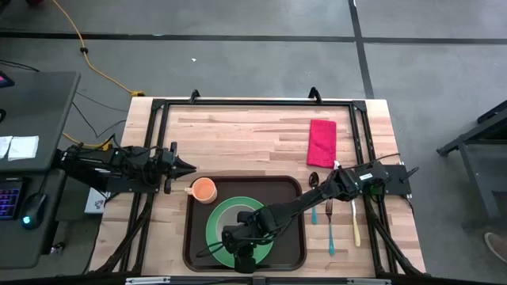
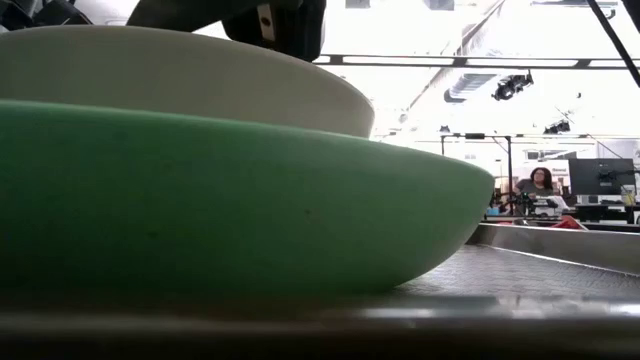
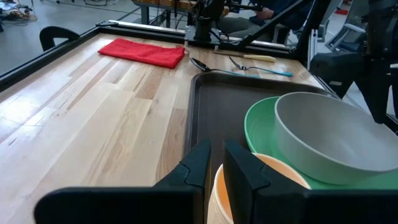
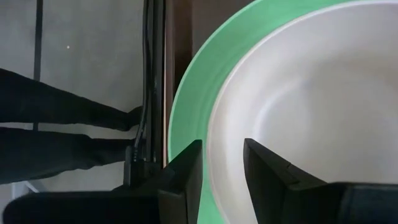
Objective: Set up tray
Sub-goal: Put the red table napkin to the right of the green plate on the brown tray
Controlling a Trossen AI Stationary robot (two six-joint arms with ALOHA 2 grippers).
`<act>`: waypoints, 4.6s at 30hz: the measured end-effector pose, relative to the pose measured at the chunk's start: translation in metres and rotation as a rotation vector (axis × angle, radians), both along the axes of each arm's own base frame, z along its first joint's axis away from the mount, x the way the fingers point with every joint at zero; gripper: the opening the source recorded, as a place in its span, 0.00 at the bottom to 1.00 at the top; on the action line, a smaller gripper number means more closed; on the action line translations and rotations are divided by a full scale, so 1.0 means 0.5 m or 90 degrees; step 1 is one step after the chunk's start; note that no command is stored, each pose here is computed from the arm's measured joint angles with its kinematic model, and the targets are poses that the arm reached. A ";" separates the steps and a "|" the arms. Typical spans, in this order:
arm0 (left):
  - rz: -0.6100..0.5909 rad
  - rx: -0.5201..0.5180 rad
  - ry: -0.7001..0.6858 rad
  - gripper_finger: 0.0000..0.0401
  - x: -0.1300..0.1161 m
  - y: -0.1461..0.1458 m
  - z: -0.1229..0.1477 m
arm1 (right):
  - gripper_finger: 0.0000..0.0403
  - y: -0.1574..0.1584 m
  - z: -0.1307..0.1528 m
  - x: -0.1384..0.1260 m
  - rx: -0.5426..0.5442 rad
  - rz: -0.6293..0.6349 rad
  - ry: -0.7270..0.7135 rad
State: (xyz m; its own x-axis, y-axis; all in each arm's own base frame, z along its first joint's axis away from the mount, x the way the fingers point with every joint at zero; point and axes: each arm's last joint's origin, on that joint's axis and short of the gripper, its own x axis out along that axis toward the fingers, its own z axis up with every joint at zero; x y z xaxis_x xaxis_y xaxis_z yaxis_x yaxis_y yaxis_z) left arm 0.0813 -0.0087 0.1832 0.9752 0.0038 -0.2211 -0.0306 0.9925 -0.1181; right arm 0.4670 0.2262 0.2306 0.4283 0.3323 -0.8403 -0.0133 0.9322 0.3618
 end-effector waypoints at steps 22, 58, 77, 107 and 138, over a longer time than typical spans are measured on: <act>0.000 -0.002 0.000 0.18 0.000 0.000 0.000 | 0.23 -0.020 0.024 0.000 0.026 0.007 0.003; -0.032 -0.012 0.001 0.18 0.000 -0.003 0.000 | 0.23 -0.254 0.117 -0.093 -0.298 -0.221 0.226; -0.028 -0.026 0.002 0.18 0.000 -0.003 0.000 | 0.23 -0.438 0.125 -0.074 -0.255 -0.416 0.254; -0.003 -0.038 0.001 0.18 0.000 -0.001 0.000 | 0.23 -0.513 0.305 -0.186 -0.294 -0.470 0.106; 0.022 -0.066 -0.001 0.18 0.000 0.001 0.000 | 0.23 -0.503 0.160 -0.460 -0.190 -0.666 0.110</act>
State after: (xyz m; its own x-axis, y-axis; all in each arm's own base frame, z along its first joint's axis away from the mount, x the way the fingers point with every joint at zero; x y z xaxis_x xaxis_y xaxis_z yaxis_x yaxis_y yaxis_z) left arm 0.0813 -0.0084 0.1833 0.9754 0.0151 -0.2201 -0.0648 0.9733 -0.2201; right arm 0.2367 -0.0255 0.3108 0.2483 -0.3528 -0.9021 0.8630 0.5036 0.0406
